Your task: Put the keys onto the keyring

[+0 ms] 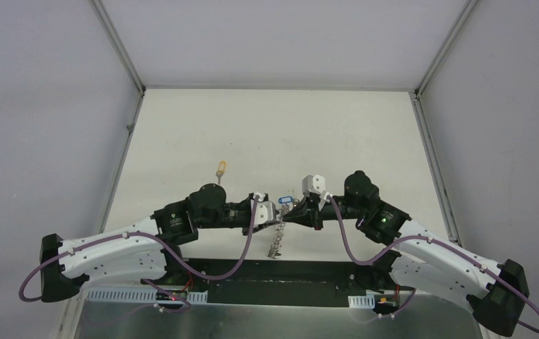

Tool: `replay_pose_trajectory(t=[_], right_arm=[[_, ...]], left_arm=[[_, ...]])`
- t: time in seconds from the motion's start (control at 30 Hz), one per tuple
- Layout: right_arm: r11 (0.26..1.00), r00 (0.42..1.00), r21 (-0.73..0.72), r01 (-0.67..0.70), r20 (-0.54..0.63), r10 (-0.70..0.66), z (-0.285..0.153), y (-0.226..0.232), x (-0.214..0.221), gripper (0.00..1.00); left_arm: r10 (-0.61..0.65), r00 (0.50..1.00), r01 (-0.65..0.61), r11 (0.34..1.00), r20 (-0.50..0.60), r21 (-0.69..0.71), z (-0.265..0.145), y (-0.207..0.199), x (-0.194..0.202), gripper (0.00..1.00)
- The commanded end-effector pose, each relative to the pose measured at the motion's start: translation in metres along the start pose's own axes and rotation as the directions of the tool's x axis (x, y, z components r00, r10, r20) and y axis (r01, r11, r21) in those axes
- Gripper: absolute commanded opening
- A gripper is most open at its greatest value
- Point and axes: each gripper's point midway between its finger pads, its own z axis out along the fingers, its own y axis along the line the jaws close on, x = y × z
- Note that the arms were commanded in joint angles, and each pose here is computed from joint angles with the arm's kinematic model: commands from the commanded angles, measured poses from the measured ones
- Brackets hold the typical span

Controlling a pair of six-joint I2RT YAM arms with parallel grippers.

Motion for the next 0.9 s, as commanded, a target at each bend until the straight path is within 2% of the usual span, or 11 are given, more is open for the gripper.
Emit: replay_pose_trajectory(t=[0.0, 0.2, 0.67, 0.8, 0.87], right_arm=[[0.996, 0.992, -0.003, 0.093, 0.09, -0.092, -0.003, 0.001, -0.037, 0.0], [0.996, 0.992, -0.001, 0.092, 0.086, -0.092, -0.003, 0.0, -0.035, 0.0], [0.996, 0.993, -0.008, 0.088, 0.081, -0.087, -0.003, 0.001, -0.033, 0.0], [0.996, 0.993, -0.003, 0.087, 0.08, -0.087, -0.003, 0.0, -0.032, 0.0], [0.996, 0.993, -0.001, 0.087, 0.08, -0.087, -0.003, 0.0, -0.032, 0.0]], left_arm=[[0.03, 0.999, -0.03, 0.999, 0.013, 0.021, 0.003, 0.002, -0.015, 0.28], [0.033, 0.999, -0.033, 0.999, -0.011, 0.031, 0.006, 0.001, -0.009, 0.2], [0.04, 0.999, -0.039, 0.997, -0.01, 0.07, 0.015, -0.002, -0.012, 0.18], [0.048, 0.999, -0.048, 0.996, -0.01, 0.08, 0.016, -0.003, -0.011, 0.02], [0.052, 0.999, -0.051, 0.995, -0.014, 0.087, 0.016, -0.004, -0.009, 0.0]])
